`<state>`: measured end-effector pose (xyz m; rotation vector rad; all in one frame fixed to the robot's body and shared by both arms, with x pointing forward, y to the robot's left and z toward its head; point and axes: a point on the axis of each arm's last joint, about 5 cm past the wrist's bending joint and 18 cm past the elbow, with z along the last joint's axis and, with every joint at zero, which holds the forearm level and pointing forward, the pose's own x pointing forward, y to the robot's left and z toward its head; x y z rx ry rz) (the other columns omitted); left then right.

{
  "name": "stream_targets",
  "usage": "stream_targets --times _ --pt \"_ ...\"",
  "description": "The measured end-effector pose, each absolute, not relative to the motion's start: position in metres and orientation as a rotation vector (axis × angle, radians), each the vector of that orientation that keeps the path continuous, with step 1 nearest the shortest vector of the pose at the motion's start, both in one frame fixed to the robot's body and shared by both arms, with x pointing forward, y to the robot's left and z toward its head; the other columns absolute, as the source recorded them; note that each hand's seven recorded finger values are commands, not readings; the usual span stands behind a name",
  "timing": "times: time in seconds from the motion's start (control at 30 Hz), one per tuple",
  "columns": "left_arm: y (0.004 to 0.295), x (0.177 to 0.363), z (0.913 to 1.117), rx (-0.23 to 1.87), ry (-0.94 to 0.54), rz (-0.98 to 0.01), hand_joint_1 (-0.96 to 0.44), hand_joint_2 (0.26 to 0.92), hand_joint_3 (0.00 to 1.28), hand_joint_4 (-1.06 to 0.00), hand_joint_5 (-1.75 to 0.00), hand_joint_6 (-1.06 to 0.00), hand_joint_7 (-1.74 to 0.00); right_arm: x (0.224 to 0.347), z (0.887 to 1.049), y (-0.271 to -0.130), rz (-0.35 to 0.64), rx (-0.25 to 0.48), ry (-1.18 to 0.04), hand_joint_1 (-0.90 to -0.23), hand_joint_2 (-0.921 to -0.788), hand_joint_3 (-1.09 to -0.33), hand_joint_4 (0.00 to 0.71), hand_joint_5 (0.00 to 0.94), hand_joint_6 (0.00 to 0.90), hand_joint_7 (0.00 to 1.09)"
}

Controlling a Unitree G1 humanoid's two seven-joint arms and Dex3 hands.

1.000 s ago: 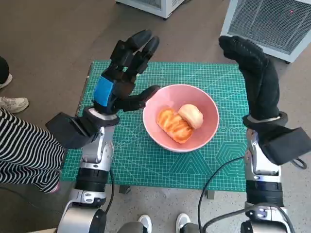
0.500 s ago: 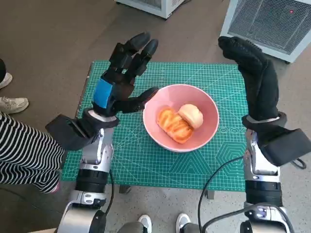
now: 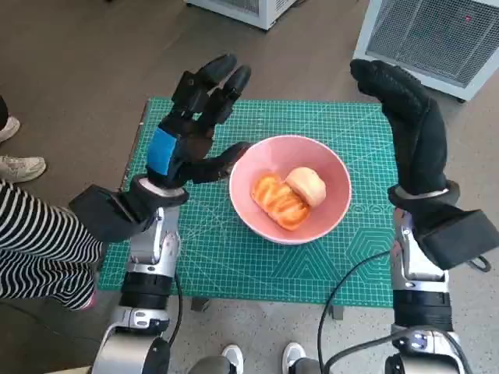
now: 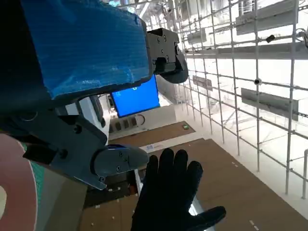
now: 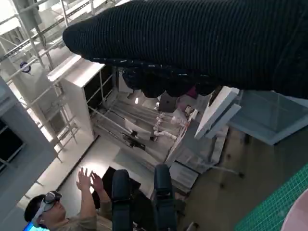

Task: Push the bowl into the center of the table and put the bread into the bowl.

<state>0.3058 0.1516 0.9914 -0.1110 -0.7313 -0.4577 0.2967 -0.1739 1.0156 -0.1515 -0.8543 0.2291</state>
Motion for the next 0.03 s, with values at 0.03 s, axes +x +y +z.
stream_targets --times 0.03 --pt "0.1516 0.3057 0.9914 -0.111 -0.733 -0.458 -0.1 0.701 0.56 -0.21 -0.1 0.0 -0.66 0.2968 1.0153 -0.1737 0.229 -0.151 -0.855 -0.769 -0.921 -0.751 0.179 0.0 -0.001 0.58"
